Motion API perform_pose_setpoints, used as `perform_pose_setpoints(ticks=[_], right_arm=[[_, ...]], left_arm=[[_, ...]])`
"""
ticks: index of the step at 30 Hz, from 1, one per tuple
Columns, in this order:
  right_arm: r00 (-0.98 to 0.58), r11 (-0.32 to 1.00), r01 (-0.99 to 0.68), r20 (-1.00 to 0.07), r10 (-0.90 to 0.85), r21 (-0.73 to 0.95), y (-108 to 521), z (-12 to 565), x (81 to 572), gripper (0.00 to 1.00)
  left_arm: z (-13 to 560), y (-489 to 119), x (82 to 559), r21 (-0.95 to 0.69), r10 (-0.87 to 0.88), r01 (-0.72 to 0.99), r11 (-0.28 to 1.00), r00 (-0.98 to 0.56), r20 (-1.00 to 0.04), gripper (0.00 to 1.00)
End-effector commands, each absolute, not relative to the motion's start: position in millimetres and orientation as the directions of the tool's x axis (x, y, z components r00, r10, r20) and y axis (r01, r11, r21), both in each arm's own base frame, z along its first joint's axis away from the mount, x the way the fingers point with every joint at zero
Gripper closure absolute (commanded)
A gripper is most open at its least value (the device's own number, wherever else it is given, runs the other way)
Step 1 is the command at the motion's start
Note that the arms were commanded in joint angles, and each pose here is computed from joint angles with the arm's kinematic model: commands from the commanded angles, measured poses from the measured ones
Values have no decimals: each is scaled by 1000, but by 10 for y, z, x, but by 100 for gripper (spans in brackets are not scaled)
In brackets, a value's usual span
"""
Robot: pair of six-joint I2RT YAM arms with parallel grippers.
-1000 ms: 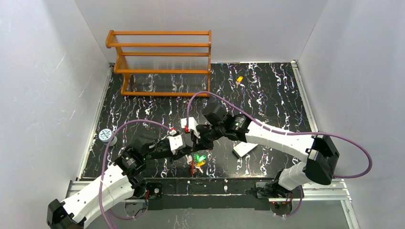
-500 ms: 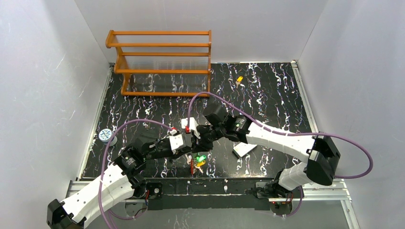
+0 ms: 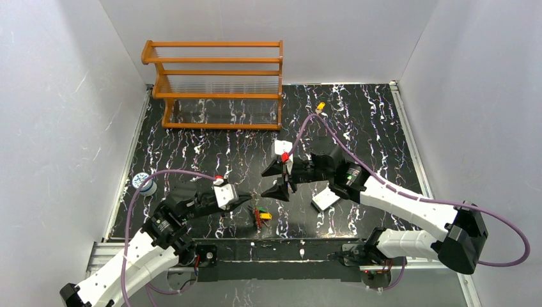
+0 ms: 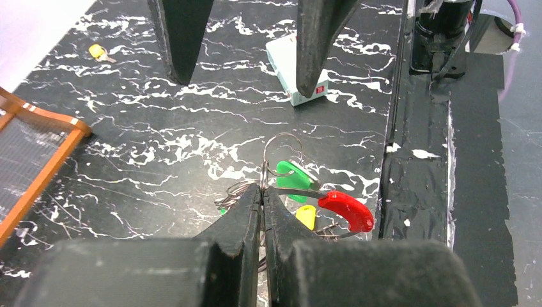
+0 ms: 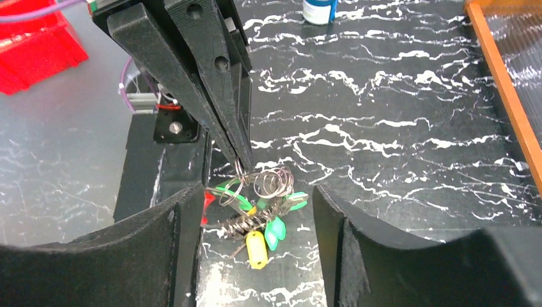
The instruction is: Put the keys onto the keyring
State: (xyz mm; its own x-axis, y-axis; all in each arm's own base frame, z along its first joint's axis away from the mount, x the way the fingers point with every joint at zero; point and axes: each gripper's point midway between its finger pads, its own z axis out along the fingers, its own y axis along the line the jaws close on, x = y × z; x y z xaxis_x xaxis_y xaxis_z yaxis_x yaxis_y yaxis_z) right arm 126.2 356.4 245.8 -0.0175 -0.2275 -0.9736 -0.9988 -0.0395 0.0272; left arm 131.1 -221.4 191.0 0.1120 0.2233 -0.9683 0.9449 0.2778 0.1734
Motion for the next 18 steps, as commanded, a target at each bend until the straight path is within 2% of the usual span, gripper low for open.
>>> perform_pose_setpoints(ticks=[1, 4, 11, 18], right_arm=[[-46, -62, -997, -989, -138, 55, 3623, 2686, 1208, 32], [-81, -72, -993, -986, -147, 92, 3630, 2652, 1176, 38], [-174, -75, -979, -972, -160, 188, 3656, 2583, 1129, 43], [-226, -36, -970, -949, -220, 239, 3700, 2422, 1192, 53]], left_arm=[[2127, -2194, 1326, 226, 161, 924, 308, 183, -970, 100], [2198, -2193, 1341, 239, 138, 916, 321, 205, -969, 100], [2158, -2219, 1340, 231, 154, 924, 305, 191, -969, 100], [2156, -2219, 1335, 231, 155, 925, 302, 191, -969, 100]])
